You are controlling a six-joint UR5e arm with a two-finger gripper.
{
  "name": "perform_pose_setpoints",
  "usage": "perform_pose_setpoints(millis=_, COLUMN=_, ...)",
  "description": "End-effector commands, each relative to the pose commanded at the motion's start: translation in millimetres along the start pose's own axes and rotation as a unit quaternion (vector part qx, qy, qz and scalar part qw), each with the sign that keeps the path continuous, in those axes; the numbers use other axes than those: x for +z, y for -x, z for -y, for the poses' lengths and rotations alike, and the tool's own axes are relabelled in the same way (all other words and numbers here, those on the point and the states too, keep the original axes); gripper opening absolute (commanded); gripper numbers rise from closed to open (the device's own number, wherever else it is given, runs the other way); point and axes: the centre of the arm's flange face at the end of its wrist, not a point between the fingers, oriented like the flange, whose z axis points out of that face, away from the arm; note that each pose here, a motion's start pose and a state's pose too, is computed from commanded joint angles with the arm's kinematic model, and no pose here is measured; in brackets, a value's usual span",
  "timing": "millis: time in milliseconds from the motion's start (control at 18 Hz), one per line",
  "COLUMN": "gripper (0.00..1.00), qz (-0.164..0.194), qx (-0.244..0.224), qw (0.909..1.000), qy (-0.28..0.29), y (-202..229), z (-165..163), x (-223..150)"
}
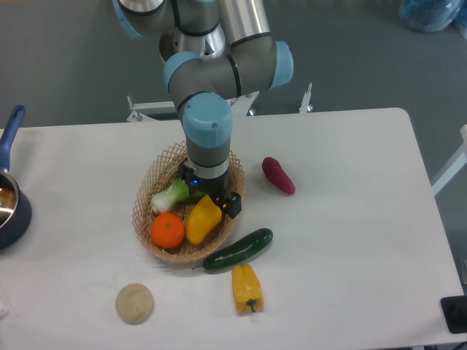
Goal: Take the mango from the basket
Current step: 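Close the gripper around the yellow mango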
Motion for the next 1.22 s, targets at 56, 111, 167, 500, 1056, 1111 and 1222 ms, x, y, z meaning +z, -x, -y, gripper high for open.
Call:
perform_pose_setpoints(millis=56, gripper=1.0, qz=-0.002, qx=0.0, qw=1.0, qy=0.001, y=0.4, z=0.1, x=2.5)
perform_pose_setpoints(millis=111, gripper=1.0, qz=-0.005, qx=0.0, qw=1.0, qy=0.003, y=1.0, z=0.2, x=6.6)
perform_pose_setpoints(millis=167, gripper=1.0, qz=-0.007, qx=0.0, qw=1.0, qy=0.004, y=2.0, z=0.7, x=9.2)
perform_pose_setpoints(millis=500, gripper=1.0, qz=-0.015, qx=0.0, qw=0.9998, qy=0.009, y=3.2, z=1.8, x=20.3)
perform_pose_setpoints(millis=1056, gripper=1.0, qz=-0.02, qx=-0.001, qw=0.9997, qy=0.012, y=7.3, z=3.8, x=28.2)
perform_pose_setpoints(millis=1111, gripper=1.0, qz=-0.021, qx=0.0, qw=0.9997, qy=0.013, y=6.9, z=3.5, x=29.6)
perform_pose_setpoints(millis=1222, gripper=1.0, qz=-0.022, qx=-0.001, qw=0.9997, qy=0.013, y=7.1, z=3.5, x=31.3)
